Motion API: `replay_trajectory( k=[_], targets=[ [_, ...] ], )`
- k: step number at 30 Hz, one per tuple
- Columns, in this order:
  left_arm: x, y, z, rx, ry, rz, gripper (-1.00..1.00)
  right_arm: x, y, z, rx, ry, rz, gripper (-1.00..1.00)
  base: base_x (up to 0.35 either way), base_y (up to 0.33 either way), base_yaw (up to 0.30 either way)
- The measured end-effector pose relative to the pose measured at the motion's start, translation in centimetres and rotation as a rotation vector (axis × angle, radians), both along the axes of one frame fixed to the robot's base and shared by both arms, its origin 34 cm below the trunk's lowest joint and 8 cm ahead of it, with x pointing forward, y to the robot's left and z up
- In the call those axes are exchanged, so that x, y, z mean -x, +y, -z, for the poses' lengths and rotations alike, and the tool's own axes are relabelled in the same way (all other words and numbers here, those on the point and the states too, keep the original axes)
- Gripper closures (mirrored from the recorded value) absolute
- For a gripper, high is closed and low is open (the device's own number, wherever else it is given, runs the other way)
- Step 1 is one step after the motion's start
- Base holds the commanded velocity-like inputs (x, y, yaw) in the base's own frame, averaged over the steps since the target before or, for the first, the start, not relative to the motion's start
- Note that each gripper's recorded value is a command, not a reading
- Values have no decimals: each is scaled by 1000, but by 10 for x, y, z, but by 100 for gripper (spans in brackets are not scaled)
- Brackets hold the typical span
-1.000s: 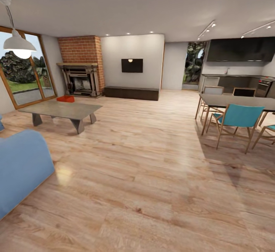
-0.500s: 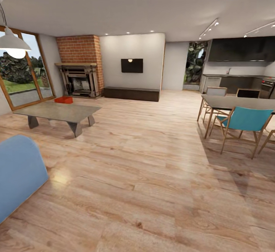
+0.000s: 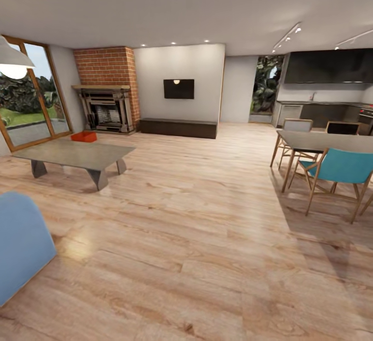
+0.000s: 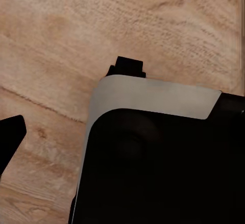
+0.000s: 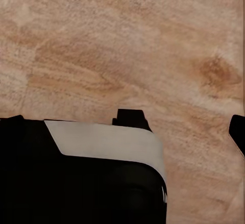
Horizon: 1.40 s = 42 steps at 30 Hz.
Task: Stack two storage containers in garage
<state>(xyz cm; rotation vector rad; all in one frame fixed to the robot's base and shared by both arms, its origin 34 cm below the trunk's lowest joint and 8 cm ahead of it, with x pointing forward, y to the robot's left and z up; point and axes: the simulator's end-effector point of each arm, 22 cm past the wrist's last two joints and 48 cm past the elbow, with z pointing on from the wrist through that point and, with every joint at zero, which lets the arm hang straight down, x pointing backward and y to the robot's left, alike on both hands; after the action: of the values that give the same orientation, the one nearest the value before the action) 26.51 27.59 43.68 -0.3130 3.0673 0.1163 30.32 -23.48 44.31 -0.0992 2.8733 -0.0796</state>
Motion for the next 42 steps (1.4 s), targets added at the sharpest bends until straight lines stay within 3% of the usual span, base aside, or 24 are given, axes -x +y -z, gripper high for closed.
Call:
replay_trajectory(
  k=[42],
  targets=[
    [0, 2, 0, -3, 0, -1, -100, 1, 1, 0, -1, 1, -3, -100, 322, 0, 0]
  ],
)
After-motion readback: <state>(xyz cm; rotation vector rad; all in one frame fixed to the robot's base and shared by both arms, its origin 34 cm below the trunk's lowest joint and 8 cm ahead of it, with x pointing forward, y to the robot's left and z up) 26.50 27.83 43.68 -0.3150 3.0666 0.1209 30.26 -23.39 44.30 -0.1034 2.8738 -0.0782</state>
